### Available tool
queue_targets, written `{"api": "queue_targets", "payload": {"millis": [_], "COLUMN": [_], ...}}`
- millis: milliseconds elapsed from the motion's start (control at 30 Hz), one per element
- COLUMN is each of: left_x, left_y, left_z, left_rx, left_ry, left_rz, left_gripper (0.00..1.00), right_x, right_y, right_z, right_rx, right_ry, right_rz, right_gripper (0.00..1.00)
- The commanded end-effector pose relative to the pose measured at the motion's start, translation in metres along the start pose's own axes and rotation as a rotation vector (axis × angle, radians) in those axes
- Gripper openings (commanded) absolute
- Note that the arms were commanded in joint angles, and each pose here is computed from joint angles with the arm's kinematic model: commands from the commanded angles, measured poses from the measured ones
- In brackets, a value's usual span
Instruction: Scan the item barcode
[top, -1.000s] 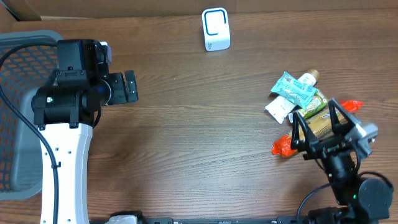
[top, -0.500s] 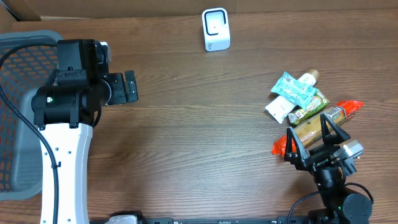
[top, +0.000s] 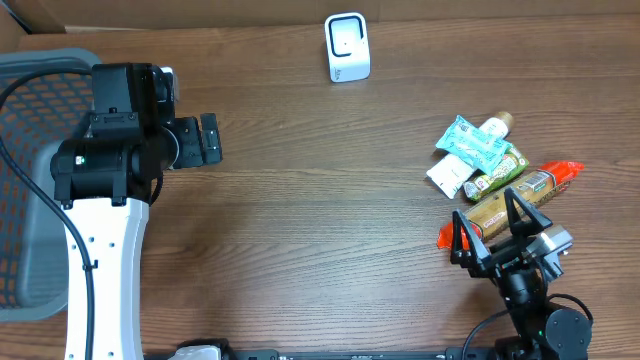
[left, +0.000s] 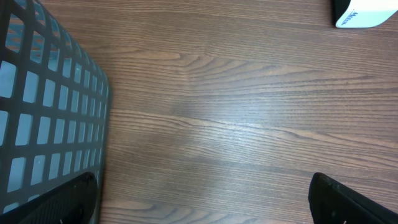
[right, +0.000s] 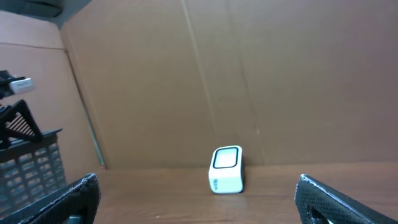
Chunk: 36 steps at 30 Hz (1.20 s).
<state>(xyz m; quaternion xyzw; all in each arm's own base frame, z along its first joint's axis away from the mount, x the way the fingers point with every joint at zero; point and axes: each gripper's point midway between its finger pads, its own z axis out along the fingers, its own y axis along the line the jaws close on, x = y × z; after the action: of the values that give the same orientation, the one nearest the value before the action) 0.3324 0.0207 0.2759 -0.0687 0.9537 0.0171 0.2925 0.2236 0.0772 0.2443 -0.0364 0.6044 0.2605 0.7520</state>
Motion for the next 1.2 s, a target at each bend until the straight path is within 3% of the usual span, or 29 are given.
{"api": "queue_targets", "payload": {"millis": [0, 267, 1167], "left_x": [-0.005, -0.005, -0.005], "left_y": [0.0, 0.0, 0.0], "left_z": [-0.003, -0.003, -0.003], "left_rx": [-0.003, -0.003, -0.003], "left_ry": [-0.018, -0.018, -0.018], "left_rz": [0.027, 0.027, 0.027], "left_gripper": [1.0, 1.0, 1.0], "right_x": [0.008, 0.067, 0.067], "right_y": [-0.001, -0.022, -0.023], "right_z": [-0.001, -0.01, -0.01], "right_rx": [0.004, 0.099, 0.101], "right_ry": [0.02, 0.261, 0.258], "right_rz": [0.003, 0.049, 0.049], "right_gripper": [1.0, 1.0, 1.0]}}
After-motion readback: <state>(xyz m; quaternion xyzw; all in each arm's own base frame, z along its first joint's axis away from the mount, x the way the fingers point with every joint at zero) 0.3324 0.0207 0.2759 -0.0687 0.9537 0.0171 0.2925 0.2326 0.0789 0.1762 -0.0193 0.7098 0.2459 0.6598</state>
